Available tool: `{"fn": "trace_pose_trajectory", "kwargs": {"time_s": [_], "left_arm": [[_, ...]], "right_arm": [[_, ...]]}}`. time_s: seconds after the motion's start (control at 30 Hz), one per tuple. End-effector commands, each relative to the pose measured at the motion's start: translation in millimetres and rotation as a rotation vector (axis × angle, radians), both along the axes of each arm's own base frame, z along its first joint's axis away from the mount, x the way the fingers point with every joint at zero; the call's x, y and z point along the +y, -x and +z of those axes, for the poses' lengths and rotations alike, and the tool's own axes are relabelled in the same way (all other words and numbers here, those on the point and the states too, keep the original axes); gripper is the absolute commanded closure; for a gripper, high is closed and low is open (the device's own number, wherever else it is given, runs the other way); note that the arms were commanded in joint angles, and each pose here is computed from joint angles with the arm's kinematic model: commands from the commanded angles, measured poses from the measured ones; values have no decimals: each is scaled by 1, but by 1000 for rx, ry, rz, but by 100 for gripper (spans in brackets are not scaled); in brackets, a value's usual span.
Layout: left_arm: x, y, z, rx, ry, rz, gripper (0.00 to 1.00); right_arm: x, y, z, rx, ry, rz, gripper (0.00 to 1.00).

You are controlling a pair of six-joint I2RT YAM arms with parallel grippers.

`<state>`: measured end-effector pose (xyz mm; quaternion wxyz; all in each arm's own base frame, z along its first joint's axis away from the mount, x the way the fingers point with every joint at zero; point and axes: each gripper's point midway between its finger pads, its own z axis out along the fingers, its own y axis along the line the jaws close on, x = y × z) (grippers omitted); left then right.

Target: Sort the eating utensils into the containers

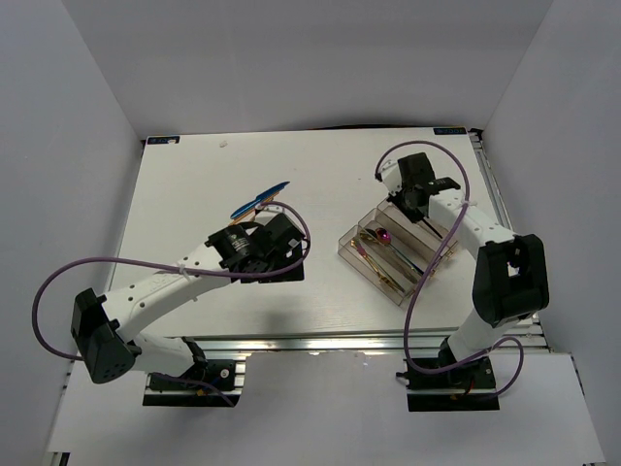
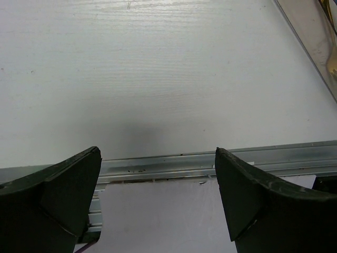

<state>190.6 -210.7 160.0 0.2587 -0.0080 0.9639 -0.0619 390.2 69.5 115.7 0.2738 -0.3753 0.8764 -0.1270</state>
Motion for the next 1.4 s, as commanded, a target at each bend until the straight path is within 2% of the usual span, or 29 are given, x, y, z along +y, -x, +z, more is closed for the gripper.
{"fn": "trace_pose_trajectory", "kwargs": {"time_s": [0.0, 0.4, 0.6, 0.73, 0.77, 0.83, 0.87, 0.9, 0.97, 1.0, 1.03, 1.07, 1.2, 1.33, 1.37], "left_arm": [[-3, -3, 2, -8, 16, -27, 2], [-2, -22, -2, -5, -13, -38, 2], [16, -39, 0, -4, -14, 6, 2], [21, -42, -1, 3, -14, 8, 2], [22, -42, -2, 6, -14, 9, 2], [25, -43, -4, 9, -21, 11, 2], [26, -44, -4, 9, -21, 13, 2], [27, -45, -4, 9, -22, 18, 2], [28, -46, -3, 5, -19, 19, 2], [30, -49, -3, 2, -22, 25, 2], [31, -50, -2, -1, -23, 27, 2], [32, -53, 0, -7, -19, 28, 2], [48, -72, 4, -33, -53, 66, 2], [76, -105, 8, -75, -103, 97, 2], [80, -113, 7, -80, -102, 97, 2]], "right_arm": [[1, -5, 9, -49, -15, 49, 100], [-6, 15, -6, 43, -53, 47, 100], [-23, 29, -13, 103, -35, -10, 96], [-26, 33, -11, 87, -48, -13, 94], [-25, 34, -11, 87, -53, -8, 87], [-26, 35, -9, 83, -53, -8, 81], [-24, 34, -7, 77, -63, -3, 66], [-24, 33, -6, 71, -66, -4, 61], [-21, 28, 4, 46, -81, -6, 57], [-21, 27, 9, 37, -84, -9, 48], [-19, 25, 15, 24, -93, -10, 23], [-18, 20, 25, 0, -104, -12, 11], [-16, 2, 70, -119, -149, -67, 11], [1, -7, 138, -273, -334, -195, 11], [1, -5, 149, -301, -368, -285, 11]]}}
